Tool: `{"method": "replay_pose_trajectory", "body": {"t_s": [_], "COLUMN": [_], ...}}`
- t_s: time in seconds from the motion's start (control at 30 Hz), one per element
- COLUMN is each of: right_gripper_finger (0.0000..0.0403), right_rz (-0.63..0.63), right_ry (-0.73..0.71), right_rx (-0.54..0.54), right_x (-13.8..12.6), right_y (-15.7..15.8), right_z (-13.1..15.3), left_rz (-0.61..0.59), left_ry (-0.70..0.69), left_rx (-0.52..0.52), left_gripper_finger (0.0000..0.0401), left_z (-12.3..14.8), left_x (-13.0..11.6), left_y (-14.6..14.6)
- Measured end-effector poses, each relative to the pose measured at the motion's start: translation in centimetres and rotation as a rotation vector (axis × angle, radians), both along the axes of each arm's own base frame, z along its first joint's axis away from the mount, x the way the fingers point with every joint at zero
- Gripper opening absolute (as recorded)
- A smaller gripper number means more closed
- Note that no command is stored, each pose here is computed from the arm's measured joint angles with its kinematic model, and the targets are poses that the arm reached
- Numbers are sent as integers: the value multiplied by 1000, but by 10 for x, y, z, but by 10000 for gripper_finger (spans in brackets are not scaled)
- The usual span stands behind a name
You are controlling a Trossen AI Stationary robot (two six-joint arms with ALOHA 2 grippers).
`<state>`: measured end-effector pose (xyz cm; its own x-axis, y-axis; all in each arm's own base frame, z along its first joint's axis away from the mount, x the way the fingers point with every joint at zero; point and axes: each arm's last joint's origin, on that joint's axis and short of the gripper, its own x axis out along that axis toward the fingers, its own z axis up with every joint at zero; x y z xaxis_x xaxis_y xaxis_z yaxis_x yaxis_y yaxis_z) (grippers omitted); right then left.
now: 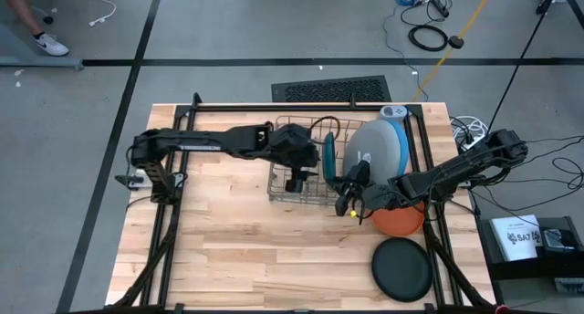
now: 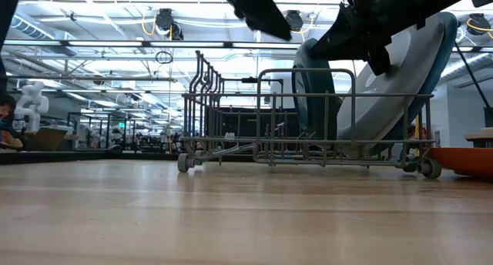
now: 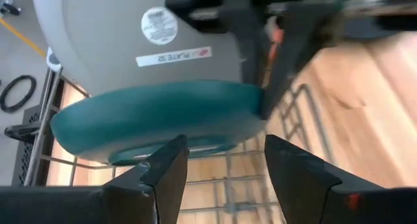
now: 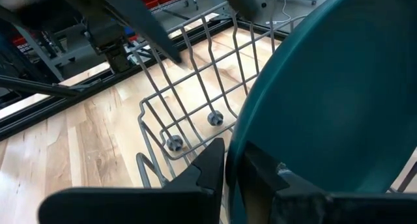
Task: Sort dishes
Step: Put the dark blue plate into the dish rack
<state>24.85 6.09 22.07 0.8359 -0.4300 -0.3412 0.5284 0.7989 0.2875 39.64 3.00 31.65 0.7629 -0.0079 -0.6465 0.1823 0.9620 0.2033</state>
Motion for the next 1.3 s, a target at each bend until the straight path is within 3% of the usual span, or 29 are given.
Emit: {"method": "replay_pose_trajectory", "body": {"t_s": [0.2,0.4,0.73,0.87,1.3], "right_gripper_finger": [36,45,167,198,208], "right_rz": [4,12,41,57,111], "right_ry": [10,22,13,0,51], "right_rx": [-14,-33,-74,-132,-312], "right_x": [0,0,1,3,4], "right_y": [0,0,1,1,1], "right_z": [0,-1,2,6,10], "left_rz": [12,3,2,3,15], "left_ry": [-28,-37,-33,-31,-22], "left_rx": [6,18,14,13,-12], "left_gripper_finger": [205,205,205,205,205], "left_z": [-18,-20,-21,-21,-21], "left_x": [18,20,21,21,20], "left_y": [9,10,9,9,9]}}
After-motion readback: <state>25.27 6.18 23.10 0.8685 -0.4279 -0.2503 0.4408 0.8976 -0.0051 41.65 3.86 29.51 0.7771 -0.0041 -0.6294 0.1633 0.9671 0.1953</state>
